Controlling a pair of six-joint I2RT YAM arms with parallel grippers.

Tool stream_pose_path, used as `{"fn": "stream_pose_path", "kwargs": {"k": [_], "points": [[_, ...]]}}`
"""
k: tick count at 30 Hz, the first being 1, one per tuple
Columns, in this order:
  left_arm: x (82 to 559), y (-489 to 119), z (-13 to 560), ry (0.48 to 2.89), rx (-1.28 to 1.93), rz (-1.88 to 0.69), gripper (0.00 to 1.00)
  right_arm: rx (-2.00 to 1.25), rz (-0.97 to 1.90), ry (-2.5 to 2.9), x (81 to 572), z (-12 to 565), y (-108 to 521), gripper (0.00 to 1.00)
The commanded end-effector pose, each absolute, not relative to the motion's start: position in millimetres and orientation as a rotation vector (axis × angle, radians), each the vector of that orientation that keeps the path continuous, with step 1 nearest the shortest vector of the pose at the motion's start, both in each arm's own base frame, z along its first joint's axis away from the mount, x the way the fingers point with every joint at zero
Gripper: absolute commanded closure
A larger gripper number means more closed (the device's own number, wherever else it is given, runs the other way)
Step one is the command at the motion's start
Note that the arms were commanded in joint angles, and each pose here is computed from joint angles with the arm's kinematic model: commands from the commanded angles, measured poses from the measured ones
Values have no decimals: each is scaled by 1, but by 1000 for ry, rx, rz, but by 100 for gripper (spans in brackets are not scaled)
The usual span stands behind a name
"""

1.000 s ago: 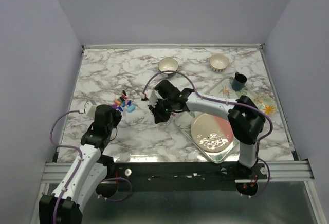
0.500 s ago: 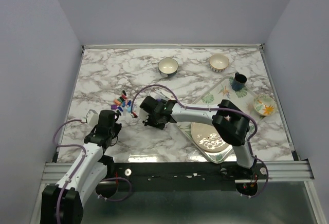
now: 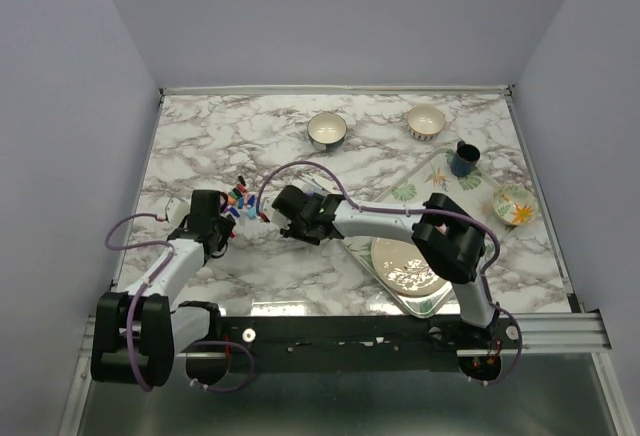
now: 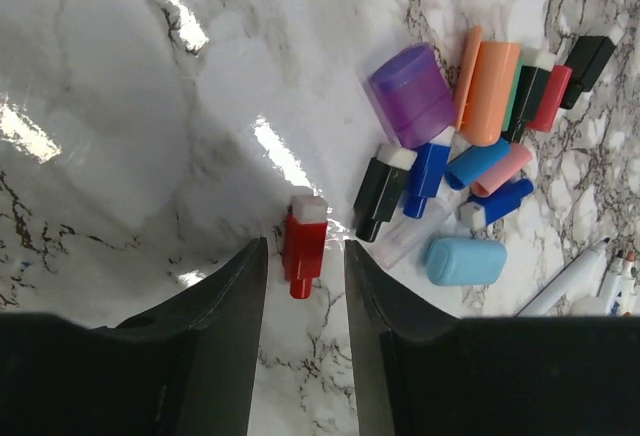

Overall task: Open the pen caps
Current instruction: Place the barrel on the table with the right arm, then place the pen cap on the table with the left arm

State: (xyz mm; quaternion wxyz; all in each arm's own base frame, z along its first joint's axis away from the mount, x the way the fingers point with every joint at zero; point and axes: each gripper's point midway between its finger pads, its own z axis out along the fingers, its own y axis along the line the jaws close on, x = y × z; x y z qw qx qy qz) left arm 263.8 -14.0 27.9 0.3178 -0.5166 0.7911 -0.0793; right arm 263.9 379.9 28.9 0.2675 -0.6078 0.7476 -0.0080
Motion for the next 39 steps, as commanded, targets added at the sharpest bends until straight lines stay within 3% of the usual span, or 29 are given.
{"fn": "stream_pose_path", "kwargs": {"k": [1,12,17,18,21,27,33,39], "points": [[273,-11,38,2078,-1344,-210,50,-1590,-35,1958,271,60,377,59],[277,-4,75,2010,-1304,-230,20,-1573,116,1919,266,99,374,59],[281,-6,96,1990,-1254,-272,13,-1545,134,1910,275,116,363,59],[282,-7,103,1987,-1220,-285,7,-1539,147,1909,277,120,360,59],[290,-21,123,1981,-1110,-402,2,-1471,190,1909,290,140,345,59],[300,-58,177,1924,-787,-666,1,-1264,250,1903,324,192,291,59],[297,-76,230,1869,-471,-724,1,-961,241,1860,354,253,205,57],[291,-68,259,1906,-220,-551,1,-604,161,1775,363,308,93,38]]}}
